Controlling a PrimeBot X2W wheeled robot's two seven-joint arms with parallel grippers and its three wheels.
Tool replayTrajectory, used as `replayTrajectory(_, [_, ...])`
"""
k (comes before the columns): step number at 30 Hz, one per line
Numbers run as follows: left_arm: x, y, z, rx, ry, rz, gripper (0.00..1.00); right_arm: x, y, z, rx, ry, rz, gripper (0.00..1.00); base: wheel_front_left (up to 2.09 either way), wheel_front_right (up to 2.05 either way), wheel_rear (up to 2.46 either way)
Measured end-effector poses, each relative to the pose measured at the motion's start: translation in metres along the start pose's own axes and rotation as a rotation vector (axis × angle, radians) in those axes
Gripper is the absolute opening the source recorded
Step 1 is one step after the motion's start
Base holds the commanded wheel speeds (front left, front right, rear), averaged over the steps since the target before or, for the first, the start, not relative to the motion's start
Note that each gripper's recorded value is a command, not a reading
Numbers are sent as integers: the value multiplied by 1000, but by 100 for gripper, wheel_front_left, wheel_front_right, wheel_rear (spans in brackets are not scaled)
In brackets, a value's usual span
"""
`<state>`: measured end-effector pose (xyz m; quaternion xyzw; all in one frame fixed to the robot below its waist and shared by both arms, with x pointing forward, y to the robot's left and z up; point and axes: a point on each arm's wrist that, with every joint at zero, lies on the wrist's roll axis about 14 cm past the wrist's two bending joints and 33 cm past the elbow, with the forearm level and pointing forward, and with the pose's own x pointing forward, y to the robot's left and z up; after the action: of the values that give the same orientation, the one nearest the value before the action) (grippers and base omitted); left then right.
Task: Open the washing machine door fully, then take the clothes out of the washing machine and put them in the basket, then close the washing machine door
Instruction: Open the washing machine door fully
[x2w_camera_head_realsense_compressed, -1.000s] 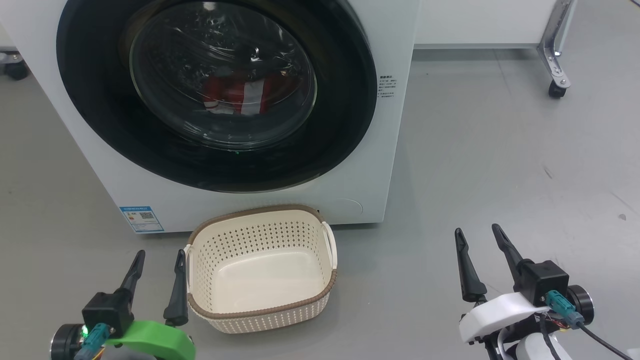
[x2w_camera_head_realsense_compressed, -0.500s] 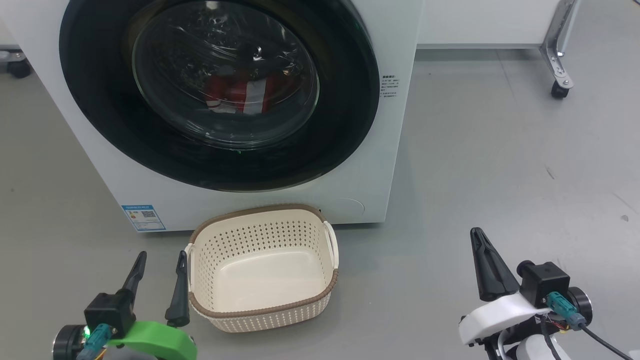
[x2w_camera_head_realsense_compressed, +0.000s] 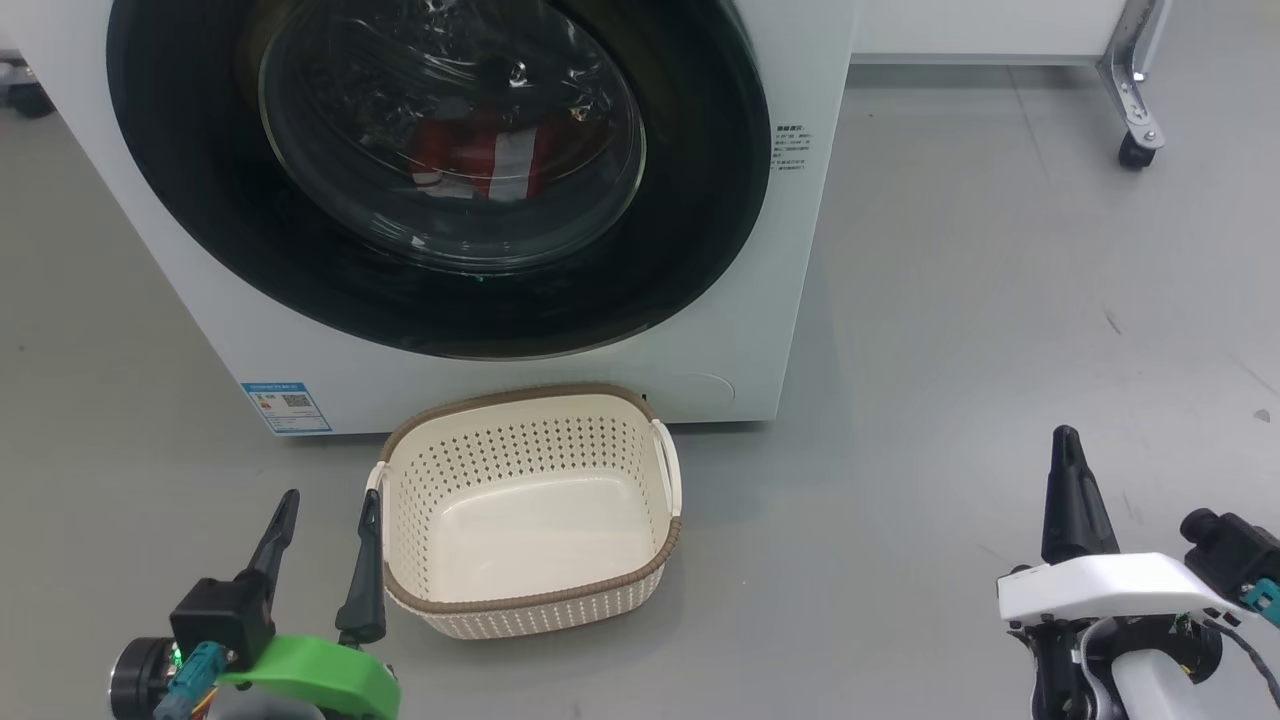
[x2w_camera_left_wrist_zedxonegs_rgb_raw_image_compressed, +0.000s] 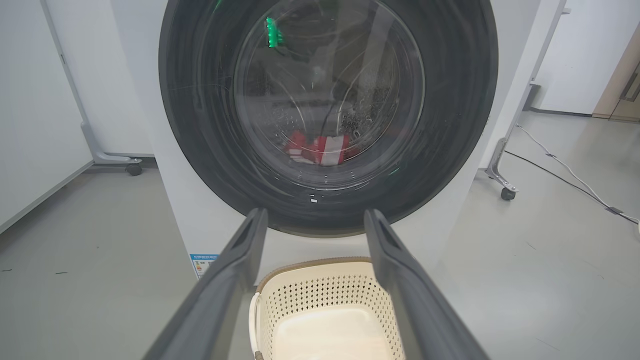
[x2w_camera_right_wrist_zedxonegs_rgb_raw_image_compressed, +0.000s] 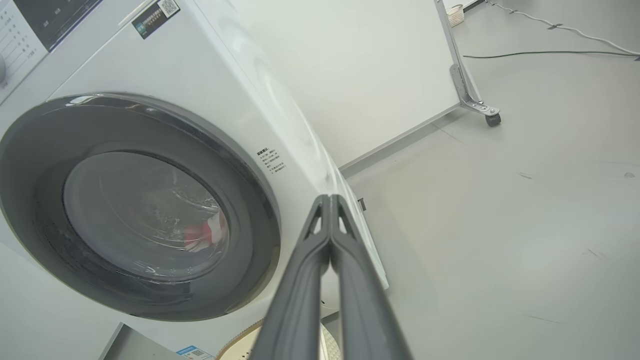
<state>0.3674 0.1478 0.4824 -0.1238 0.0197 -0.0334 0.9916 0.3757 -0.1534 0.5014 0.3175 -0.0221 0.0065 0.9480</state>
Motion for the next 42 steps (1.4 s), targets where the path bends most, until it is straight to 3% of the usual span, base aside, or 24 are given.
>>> replayTrajectory(9, [18, -6, 5, -1, -15, -24, 100, 21, -16, -1, 430, -27, -84, 0, 0, 0, 0])
replayTrajectory(13, [25, -8, 6, 7, -22, -36, 100, 38, -13, -3, 554, -24, -83, 0, 0, 0, 0])
replayTrajectory(29, [54, 4, -8, -5, 6, -11, 100, 127, 16, -9, 874, 58, 12, 0, 0, 0, 0])
replayTrajectory(42, [75, 9, -20, -8, 26, -20, 100, 193, 39, -25, 972, 209, 107, 0, 0, 0, 0])
